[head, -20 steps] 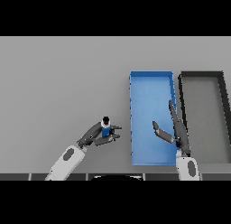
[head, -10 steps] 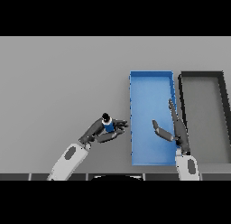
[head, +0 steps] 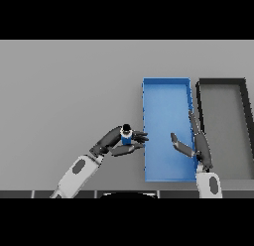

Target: Pick up the blue pipe and place it into the blue bin.

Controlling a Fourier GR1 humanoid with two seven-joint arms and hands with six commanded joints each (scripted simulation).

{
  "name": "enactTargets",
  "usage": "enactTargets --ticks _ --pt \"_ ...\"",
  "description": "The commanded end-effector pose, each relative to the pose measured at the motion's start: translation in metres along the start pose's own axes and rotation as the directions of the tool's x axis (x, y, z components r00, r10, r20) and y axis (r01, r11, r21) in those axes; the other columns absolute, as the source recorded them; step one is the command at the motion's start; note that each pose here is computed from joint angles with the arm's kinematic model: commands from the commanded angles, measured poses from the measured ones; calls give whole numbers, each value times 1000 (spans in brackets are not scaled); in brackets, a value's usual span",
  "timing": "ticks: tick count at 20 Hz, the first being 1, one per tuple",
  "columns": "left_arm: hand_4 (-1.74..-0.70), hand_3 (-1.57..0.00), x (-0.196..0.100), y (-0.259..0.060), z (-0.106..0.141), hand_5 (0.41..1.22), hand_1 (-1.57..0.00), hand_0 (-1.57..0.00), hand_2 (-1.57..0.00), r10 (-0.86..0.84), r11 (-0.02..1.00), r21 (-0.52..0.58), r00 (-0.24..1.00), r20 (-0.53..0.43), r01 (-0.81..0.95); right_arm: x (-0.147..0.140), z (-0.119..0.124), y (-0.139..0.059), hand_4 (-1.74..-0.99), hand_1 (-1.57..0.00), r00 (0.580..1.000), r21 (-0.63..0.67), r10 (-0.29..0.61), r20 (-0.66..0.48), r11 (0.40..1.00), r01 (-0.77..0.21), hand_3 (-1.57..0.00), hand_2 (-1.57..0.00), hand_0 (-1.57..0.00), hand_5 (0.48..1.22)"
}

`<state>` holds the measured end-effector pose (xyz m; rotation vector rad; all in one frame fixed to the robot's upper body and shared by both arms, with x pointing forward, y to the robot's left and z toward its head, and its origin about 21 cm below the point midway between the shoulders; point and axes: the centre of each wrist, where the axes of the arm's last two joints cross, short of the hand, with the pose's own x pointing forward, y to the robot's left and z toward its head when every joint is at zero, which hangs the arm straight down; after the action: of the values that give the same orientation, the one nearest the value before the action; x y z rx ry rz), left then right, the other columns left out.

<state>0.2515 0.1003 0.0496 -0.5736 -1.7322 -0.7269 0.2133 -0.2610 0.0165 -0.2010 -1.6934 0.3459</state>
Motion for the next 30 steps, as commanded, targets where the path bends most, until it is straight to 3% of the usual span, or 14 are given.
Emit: enactTargets --ticks 1,8,11,14,18,21,26,30 --pt "-1466 -1569 -1 1 0 1220 -1569 -1568 -1569 0 1000 9 1000 -14 1 2 3 0 -1141 1 1000 -8 5 -7 1000 -5 1 1 1 643" --pt "-1467 -1571 -2 3 -1 1220 -1570 -1570 -1571 -10 1000 -13 1000 -9 10 17 16 -3 -1187 1 999 -60 26 -26 998 -28 1 -20 1 642" --pt "-1467 -1571 -3 -3 0 1221 -1571 -1571 -1571 5 1000 -12 1000 -2 -5 38 9 -9 -1202 -22 976 93 -202 81 976 195 -1 -89 1 624" --pt "-1467 -1571 0 -4 -2 1221 -1571 -1571 -1571 6 1000 -17 1000 3 -6 67 -5 -23 -1224 -23 960 269 -267 78 933 238 -1 -118 1 600" --pt "-1467 -1571 2 -2 4 1221 -1571 -1571 -1571 -3 1000 -19 1000 4 3 116 -29 -27 -1255 -9 956 466 -268 116 865 186 0 -104 1 560" --pt "-1467 -1571 0 2 -1 1221 -1571 -1571 -1571 -18 1000 -16 1000 -20 18 143 -40 -14 -1281 -4 967 572 -199 158 817 75 1 -81 1 558" --pt "-1467 -1571 1 4 -1 1221 -1571 -1571 -1571 -20 1000 -24 1000 -9 20 167 -57 7 -1300 -1 961 676 -195 197 737 11 1 -42 1 560" --pt "-1464 -1571 -1 4 -3 1221 -1571 -1571 -1571 -13 999 -35 1000 4 13 180 -67 26 -1253 0 955 745 -210 208 667 -16 1 -48 1 554"
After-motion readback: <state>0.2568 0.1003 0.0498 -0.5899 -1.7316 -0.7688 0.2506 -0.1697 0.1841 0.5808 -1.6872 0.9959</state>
